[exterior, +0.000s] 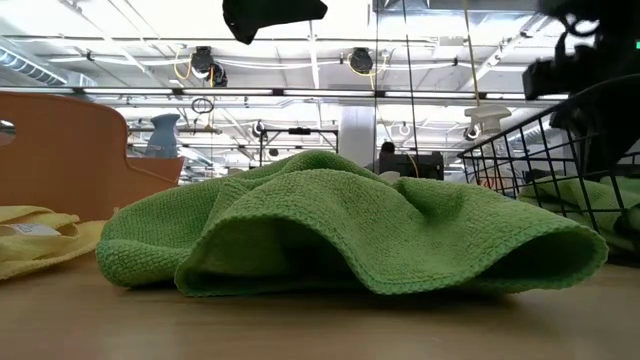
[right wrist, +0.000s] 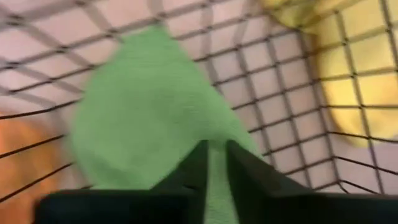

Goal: Sort microfiber towel by color & place in baskets

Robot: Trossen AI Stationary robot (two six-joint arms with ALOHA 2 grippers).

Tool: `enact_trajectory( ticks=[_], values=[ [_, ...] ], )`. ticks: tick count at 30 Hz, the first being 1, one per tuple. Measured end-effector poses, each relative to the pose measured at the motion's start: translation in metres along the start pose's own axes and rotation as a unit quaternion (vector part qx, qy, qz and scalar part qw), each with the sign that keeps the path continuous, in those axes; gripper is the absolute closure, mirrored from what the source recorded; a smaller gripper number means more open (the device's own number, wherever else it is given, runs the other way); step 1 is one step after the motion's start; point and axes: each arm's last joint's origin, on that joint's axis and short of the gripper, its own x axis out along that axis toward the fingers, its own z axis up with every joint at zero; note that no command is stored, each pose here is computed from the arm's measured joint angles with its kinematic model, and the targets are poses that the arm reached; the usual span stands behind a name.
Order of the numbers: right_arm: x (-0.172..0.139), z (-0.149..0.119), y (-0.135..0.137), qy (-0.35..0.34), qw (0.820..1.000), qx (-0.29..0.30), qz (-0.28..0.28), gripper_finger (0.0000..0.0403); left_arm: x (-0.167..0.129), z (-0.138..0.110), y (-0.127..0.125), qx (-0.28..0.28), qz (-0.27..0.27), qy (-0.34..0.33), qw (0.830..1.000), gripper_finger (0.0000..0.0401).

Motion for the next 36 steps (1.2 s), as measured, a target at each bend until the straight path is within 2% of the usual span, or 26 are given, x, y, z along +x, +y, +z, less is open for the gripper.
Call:
enact_trajectory(
  ticks=[1,3,7,13,18,24,29,33,36],
  values=[
    [0.004,-0.002,-0.002,-0.003,1.000,0.005,-0.012,0.0390,0.000,0.000,0.000,0.000,0.000,0.000,1.000,0.0123],
    [0.011,-0.005,-0.003,-0.008,1.000,0.017,-0.023,0.0388,0.000,0.000,0.000,-0.001,0.000,-0.001,1.000,0.0123],
    [0.023,-0.008,-0.003,-0.023,0.999,0.031,-0.013,0.0368,0.000,0.000,0.000,-0.003,0.000,-0.002,1.000,0.0123],
    [0.032,-0.012,-0.004,-0.023,0.999,0.045,-0.006,0.0369,0.000,0.000,0.000,-0.004,0.000,-0.002,1.000,0.0123],
    [0.008,-0.003,-0.002,-0.033,0.997,0.074,0.007,0.0372,0.000,0.000,-0.001,-0.008,-0.002,-0.002,1.000,0.0123],
    [-0.035,0.011,0.008,-0.060,0.995,0.080,0.027,0.0344,-0.001,-0.001,-0.005,-0.025,-0.007,0.001,1.000,0.0123],
    [-0.076,0.023,0.027,-0.174,0.978,0.100,0.055,0.0326,-0.004,-0.006,-0.012,-0.015,-0.015,0.024,0.999,0.0123],
    [-0.095,0.027,0.050,-0.273,0.957,0.067,0.069,0.0323,0.000,-0.018,-0.018,-0.027,-0.011,0.061,0.998,0.0123],
    [-0.100,0.029,0.070,-0.320,0.943,0.040,0.087,0.0323,0.005,-0.028,-0.023,-0.041,-0.001,0.079,0.996,0.0123]
  ],
)
